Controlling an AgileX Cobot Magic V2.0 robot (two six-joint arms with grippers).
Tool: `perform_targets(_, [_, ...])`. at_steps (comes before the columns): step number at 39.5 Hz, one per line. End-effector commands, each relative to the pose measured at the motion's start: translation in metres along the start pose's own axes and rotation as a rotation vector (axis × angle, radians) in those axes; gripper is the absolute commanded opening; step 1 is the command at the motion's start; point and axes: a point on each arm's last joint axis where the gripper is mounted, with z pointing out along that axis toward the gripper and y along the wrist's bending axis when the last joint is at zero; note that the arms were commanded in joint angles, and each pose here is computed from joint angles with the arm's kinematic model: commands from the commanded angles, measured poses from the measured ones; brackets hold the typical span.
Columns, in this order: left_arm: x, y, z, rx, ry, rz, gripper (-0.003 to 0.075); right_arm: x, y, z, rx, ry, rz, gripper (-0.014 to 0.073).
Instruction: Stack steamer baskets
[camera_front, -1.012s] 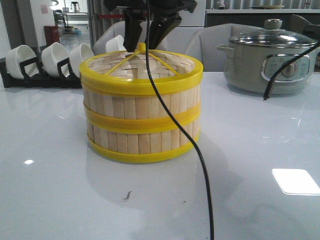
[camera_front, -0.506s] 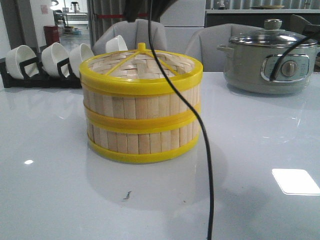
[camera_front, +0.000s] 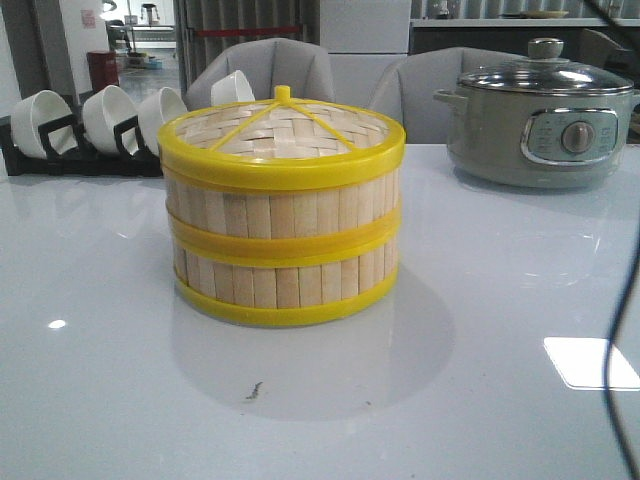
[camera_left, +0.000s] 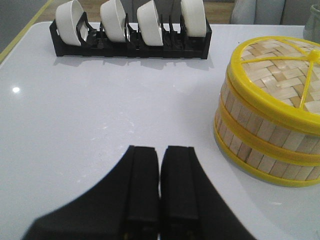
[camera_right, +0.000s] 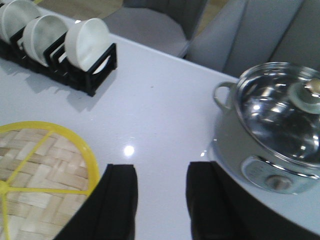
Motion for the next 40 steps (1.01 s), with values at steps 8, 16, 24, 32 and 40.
perform_targets(8, [-0.017, -0.002, -0.004, 0.013, -0.112, -0.009, 0.0089, 0.060, -0.042, -0.092, 0.206, -0.277, 0.048, 0.0349])
perform_targets(16, [-0.017, -0.002, -0.004, 0.013, -0.112, -0.009, 0.0089, 0.136, -0.049, -0.129, 0.341, -0.318, 0.080, 0.0349])
perform_targets(24, [-0.017, -0.002, -0.004, 0.013, -0.112, -0.009, 0.0089, 0.212, -0.039, -0.149, 0.415, -0.269, 0.140, 0.0349])
perform_targets(32, [-0.017, -0.002, -0.004, 0.013, -0.112, -0.009, 0.0089, 0.271, -0.024, -0.151, 0.428, -0.272, 0.145, 0.0349])
perform_targets(40, [-0.017, -0.002, -0.004, 0.013, -0.112, -0.009, 0.0089, 0.287, -0.016, -0.160, 0.444, -0.393, 0.119, 0.0349])
